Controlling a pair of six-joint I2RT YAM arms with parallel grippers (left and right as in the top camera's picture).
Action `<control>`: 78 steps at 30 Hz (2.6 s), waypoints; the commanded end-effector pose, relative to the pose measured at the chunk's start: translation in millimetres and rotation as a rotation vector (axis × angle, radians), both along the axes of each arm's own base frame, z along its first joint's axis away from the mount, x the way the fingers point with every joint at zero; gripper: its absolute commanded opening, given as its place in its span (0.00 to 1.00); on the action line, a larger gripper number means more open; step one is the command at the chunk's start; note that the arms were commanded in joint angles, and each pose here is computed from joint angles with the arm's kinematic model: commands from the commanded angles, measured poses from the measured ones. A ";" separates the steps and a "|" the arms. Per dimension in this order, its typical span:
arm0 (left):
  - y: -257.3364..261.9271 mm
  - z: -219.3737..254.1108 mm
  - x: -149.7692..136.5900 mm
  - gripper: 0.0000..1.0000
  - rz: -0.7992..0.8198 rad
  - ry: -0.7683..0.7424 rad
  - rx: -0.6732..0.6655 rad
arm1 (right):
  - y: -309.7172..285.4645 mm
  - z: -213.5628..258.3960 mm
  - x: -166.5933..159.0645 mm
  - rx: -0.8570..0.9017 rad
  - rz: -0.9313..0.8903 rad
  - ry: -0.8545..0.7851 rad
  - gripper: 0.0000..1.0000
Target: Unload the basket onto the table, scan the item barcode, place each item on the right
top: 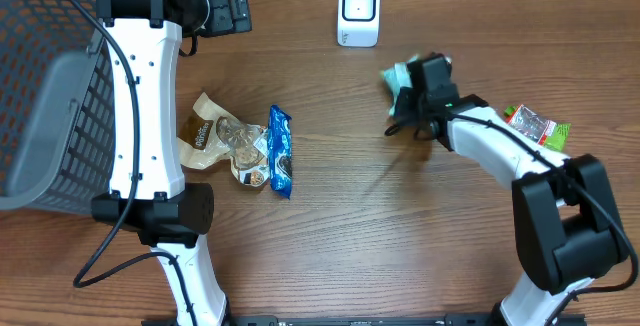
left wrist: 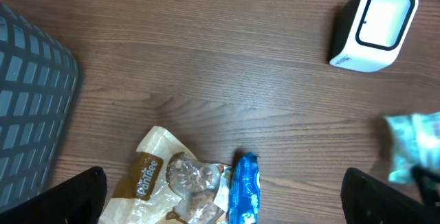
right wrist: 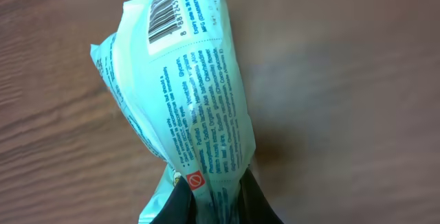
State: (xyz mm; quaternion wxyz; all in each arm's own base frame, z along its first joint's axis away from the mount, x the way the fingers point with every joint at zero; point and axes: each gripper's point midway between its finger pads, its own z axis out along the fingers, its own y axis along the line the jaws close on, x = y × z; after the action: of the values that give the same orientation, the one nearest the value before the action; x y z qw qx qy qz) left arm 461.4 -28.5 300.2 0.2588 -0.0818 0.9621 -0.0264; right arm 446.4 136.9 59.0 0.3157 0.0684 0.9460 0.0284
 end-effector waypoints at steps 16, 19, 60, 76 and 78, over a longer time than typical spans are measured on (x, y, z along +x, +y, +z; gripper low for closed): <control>0.4 3.1 0.1 1.00 0.000 -0.009 0.005 | 8.2 165.5 57.3 -0.894 0.239 -0.531 0.04; 0.7 3.1 0.1 1.00 0.001 -0.009 0.005 | 8.9 155.5 53.3 -0.850 0.224 -0.506 0.04; 0.7 3.1 0.1 1.00 0.001 -0.009 0.005 | 71.1 68.0 -47.0 0.849 0.198 0.368 0.83; 0.7 3.1 0.1 1.00 0.001 -0.009 0.005 | 105.4 49.1 -39.4 0.570 -0.251 0.316 0.83; 0.7 3.1 0.1 1.00 0.001 -0.009 0.005 | 103.8 39.0 -37.0 0.569 -0.323 0.309 0.75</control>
State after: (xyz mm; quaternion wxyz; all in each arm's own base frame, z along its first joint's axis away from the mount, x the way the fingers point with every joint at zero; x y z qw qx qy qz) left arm 461.4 -28.5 300.2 0.2588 -0.0815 0.9621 -0.0265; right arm 402.2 255.9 120.3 0.1328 0.2073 0.9315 0.2676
